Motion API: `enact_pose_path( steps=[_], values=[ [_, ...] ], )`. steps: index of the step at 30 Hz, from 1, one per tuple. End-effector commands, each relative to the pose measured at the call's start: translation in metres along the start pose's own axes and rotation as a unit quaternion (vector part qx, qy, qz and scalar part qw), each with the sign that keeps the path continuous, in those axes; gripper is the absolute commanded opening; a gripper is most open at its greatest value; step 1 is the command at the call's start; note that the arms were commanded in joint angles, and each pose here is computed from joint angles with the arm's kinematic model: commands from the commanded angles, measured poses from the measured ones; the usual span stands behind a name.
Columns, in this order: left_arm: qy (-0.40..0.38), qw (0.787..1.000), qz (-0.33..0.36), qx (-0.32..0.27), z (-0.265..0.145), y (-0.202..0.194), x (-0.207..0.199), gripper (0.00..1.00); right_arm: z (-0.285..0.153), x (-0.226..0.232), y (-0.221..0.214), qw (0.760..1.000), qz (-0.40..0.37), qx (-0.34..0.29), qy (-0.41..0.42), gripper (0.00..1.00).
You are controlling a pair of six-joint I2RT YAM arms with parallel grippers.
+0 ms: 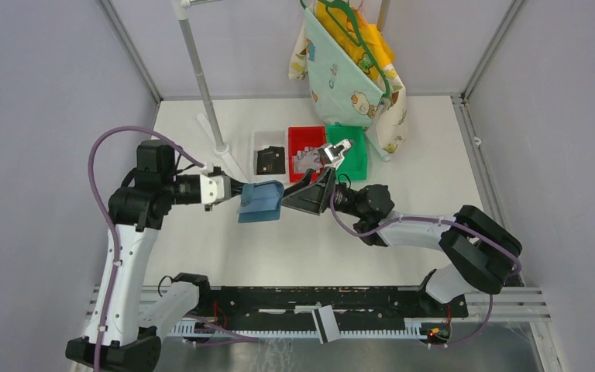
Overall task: Take the credit cards out of the card holder
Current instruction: Place the card holder at the center of the board.
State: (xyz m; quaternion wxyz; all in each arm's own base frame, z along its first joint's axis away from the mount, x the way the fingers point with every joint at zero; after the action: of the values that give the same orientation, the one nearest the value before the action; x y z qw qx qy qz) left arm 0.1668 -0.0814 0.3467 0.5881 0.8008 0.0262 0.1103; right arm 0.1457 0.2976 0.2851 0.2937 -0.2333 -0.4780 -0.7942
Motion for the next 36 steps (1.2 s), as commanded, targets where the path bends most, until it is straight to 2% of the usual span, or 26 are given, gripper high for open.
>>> enact_pose_path(
  steps=[1,8,12,14,17,23,24,25,26,27,28,30,33,36],
  values=[
    [0.024,0.988,0.154,0.016,0.000,0.002,0.003,0.02,0.017,0.016,0.025,0.997,0.018,-0.074,0.021,0.98],
    [0.023,0.961,0.272,0.040,0.001,0.000,-0.002,0.02,0.038,0.004,0.030,0.996,0.041,-0.077,0.001,0.95],
    [0.022,0.934,0.351,0.056,0.001,-0.004,-0.002,0.02,0.044,-0.001,0.032,0.996,0.045,-0.080,-0.005,0.92],
    [0.021,0.922,0.381,0.064,0.001,-0.006,-0.002,0.02,0.046,-0.005,0.031,0.996,0.043,-0.078,-0.012,0.86],
    [0.018,0.900,0.429,0.072,0.001,-0.007,-0.002,0.02,0.047,-0.011,0.030,0.996,0.044,-0.075,-0.027,0.74],
    [0.019,0.876,0.473,0.090,0.000,-0.007,0.001,0.02,0.049,-0.020,0.026,0.996,0.029,-0.053,-0.067,0.35],
    [0.019,0.877,0.473,0.088,0.000,-0.006,0.001,0.05,0.049,-0.021,0.026,0.996,0.028,-0.050,-0.071,0.27],
    [0.020,0.879,0.468,0.084,0.000,-0.006,0.000,0.16,0.049,-0.023,0.026,0.996,0.024,-0.045,-0.075,0.21],
    [0.019,0.885,0.458,0.079,0.000,-0.005,-0.001,0.35,0.048,-0.025,0.025,0.996,0.021,-0.039,-0.080,0.15],
    [0.022,0.896,0.438,0.077,-0.001,-0.006,-0.002,0.51,0.045,-0.027,0.025,0.996,0.015,-0.033,-0.085,0.11],
    [0.026,0.910,0.408,0.075,-0.001,-0.006,-0.002,0.71,0.040,-0.031,0.024,0.995,0.013,-0.028,-0.095,0.07],
    [0.033,0.949,0.303,0.084,-0.003,-0.009,-0.002,0.97,0.026,-0.038,0.020,0.994,0.012,-0.016,-0.109,0.03],
    [0.024,0.982,0.133,0.132,-0.004,-0.021,0.000,1.00,0.000,-0.047,0.004,0.991,0.012,0.020,-0.130,0.03],
    [0.026,0.983,-0.048,0.178,0.000,-0.034,0.004,1.00,-0.026,-0.057,-0.018,0.983,-0.001,0.075,-0.166,0.03]
  ],
)
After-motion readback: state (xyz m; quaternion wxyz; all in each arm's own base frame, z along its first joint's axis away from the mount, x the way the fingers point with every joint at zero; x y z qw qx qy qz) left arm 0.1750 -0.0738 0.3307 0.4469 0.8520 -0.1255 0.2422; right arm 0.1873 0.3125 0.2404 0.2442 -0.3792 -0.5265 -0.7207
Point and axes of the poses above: each gripper's point midway between its finger pads, its own z axis out along the fingers, its own x axis along the line the jaws close on, y = z × x, the point moved 9 cm from there along -z, back along the fingers, and after that the axes turned 15 degrees about -z, right-handed, at the moved point
